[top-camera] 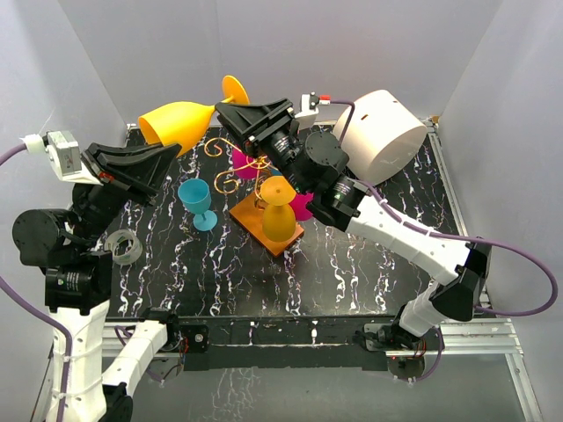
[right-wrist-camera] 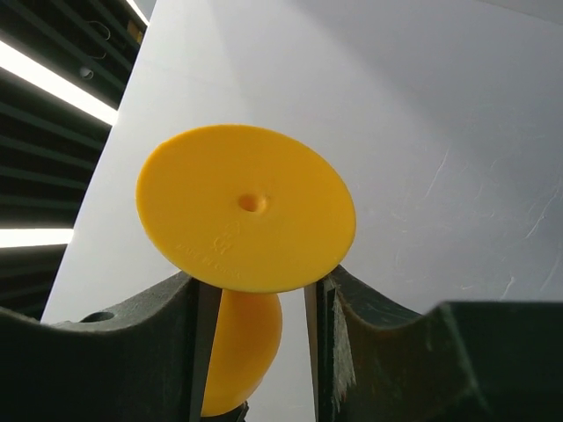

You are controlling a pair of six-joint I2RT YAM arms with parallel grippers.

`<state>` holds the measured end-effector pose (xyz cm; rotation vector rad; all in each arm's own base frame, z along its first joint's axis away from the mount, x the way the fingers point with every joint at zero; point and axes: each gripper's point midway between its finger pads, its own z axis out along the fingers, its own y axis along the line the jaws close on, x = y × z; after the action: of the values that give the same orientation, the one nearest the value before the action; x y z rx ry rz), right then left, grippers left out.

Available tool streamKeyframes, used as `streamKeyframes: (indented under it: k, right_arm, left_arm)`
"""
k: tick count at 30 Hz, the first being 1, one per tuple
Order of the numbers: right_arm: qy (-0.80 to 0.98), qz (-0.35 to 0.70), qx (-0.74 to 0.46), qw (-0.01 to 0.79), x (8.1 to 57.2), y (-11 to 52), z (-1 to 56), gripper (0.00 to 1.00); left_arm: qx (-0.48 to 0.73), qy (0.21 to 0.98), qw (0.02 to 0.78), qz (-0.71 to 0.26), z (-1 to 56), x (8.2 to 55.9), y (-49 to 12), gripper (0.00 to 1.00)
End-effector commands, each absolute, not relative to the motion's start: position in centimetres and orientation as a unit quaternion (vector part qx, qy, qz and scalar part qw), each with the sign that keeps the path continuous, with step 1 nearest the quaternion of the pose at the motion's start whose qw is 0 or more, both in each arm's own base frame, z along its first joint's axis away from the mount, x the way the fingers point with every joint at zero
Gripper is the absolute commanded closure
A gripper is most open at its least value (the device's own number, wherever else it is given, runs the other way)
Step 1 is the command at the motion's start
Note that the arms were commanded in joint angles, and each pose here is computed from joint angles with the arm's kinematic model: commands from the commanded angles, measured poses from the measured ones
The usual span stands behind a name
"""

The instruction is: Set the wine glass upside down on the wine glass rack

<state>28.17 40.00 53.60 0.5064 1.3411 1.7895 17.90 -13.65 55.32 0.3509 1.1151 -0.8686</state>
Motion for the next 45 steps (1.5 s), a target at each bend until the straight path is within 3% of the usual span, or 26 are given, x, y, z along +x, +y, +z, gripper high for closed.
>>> streamKeyframes:
  k: [1, 8, 15, 18, 22, 26, 34, 45]
  right_arm:
    - [0.487, 0.748, 0.201, 0.404, 27.1, 38.9, 57.4, 0.60]
    - [0.474, 0.766, 0.191, 0.391, 26.6, 39.3, 58.1, 0.63]
    - [0.468, 0.773, 0.189, 0.385, 26.5, 39.5, 58.2, 0.84]
    - [0.464, 0.775, 0.187, 0.388, 26.4, 39.3, 58.3, 1.00]
    - [0.456, 0.773, 0.187, 0.399, 26.3, 38.8, 58.3, 1.00]
    - [0.442, 0.772, 0.190, 0.416, 26.1, 37.6, 58.6, 1.00]
    - [0.433, 0.748, 0.176, 0.471, 25.4, 35.2, 58.5, 1.00]
    - [0.450, 0.680, 0.151, 0.559, 24.8, 31.9, 57.1, 1.00]
  left_arm:
    - [0.190, 0.492, 0.750, -0.398, 55.5, 16.8, -14.1, 1.00]
    - [0.218, 0.487, 0.748, -0.396, 54.4, 16.6, -14.6, 1.00]
    - [0.230, 0.487, 0.748, -0.387, 53.7, 16.3, -14.7, 1.00]
    - [0.229, 0.492, 0.747, -0.385, 53.4, 16.3, -14.6, 0.96]
    - [0.211, 0.503, 0.747, -0.380, 52.9, 16.5, -14.2, 0.69]
    - [0.196, 0.511, 0.748, -0.375, 52.8, 16.6, -13.8, 0.55]
    - [0.147, 0.529, 0.748, -0.374, 52.9, 16.5, -12.8, 0.43]
    - [0.039, 0.601, 0.696, -0.391, 50.3, 15.7, -11.4, 0.39]
